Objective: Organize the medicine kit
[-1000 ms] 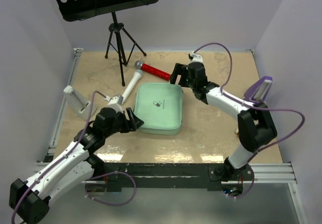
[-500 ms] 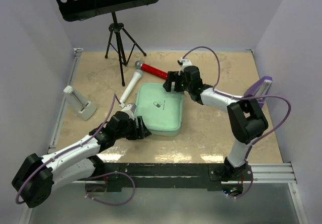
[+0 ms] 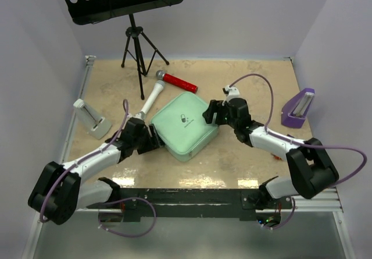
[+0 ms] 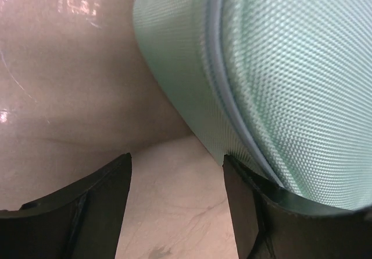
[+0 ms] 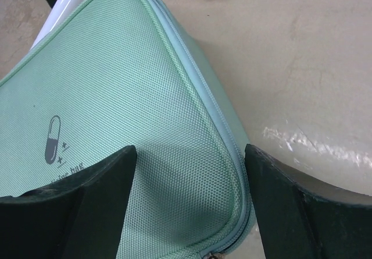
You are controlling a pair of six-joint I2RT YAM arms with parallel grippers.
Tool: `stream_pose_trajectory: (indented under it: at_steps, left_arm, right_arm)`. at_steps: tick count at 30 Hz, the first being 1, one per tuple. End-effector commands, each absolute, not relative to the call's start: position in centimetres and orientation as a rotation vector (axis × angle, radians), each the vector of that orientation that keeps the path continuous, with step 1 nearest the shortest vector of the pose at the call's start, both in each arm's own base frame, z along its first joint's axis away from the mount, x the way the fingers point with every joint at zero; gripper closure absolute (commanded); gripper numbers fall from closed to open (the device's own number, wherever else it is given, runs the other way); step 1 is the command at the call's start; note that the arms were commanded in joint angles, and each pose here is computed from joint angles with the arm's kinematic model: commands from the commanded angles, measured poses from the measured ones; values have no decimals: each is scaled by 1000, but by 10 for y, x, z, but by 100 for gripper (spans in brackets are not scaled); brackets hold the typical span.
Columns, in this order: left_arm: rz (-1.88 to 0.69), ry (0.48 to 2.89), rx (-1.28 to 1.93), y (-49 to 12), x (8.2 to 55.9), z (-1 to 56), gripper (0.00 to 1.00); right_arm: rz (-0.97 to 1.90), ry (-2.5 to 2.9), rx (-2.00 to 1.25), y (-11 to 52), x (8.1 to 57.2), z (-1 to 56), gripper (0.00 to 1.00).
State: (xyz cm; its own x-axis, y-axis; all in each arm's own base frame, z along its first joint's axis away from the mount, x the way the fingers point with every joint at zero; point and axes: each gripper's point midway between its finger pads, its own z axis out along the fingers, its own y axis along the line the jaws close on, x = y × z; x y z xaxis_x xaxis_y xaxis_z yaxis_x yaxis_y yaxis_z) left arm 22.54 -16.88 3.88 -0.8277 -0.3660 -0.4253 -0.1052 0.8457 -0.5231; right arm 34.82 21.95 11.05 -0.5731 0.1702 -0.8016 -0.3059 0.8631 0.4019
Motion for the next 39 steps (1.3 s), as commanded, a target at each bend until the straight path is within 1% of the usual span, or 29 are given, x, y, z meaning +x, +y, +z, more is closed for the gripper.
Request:
stream_pose_trajectory:
  at_steps: [1,6,7,14,16,18,20,22,25,28,32,35,39]
  left_arm:
    - [-831,2280,-282,-207,290,107,31]
    - [-785,2269,-297,-207,318,115,31]
    - [-746,2303,-319,-200,319,106,31]
    - [-647,2270,-418,-167,351,110,31]
    - [-606,2263,-413,-161,361,116,31]
    - [-552,2261,-420,-152,366,120,31]
    - [-483,2245,-450,-135,368,127,30]
    - [-438,2217,-496,-118,365,137,30]
    - [-364,2151,-560,-94,350,158,28]
    - [-431,2097,-561,-95,332,175,27]
    - [-690,2058,-481,-127,315,191,29]
    - [-860,2064,-420,-155,312,194,31]
    - [-955,2042,-368,-175,317,202,31]
  right_arm:
    - [840,2149,-111,258,287,107,22]
    - [942,2157,-93,278,249,109,25]
    - [961,2160,-89,282,242,108,25]
    - [1024,2204,-98,304,208,98,25]
    - [1009,2227,-118,307,205,93,24]
    - [937,2222,-88,301,214,95,21]
    - [875,2207,-59,291,219,102,17]
    - [819,2187,-41,280,223,111,15]
    - [766,2182,-66,269,222,118,14]
    - [757,2188,-117,267,216,120,16]
    - [767,2176,-149,271,210,127,16]
    - [773,2171,-154,281,209,133,16]
    - [669,2231,-133,292,204,120,20]
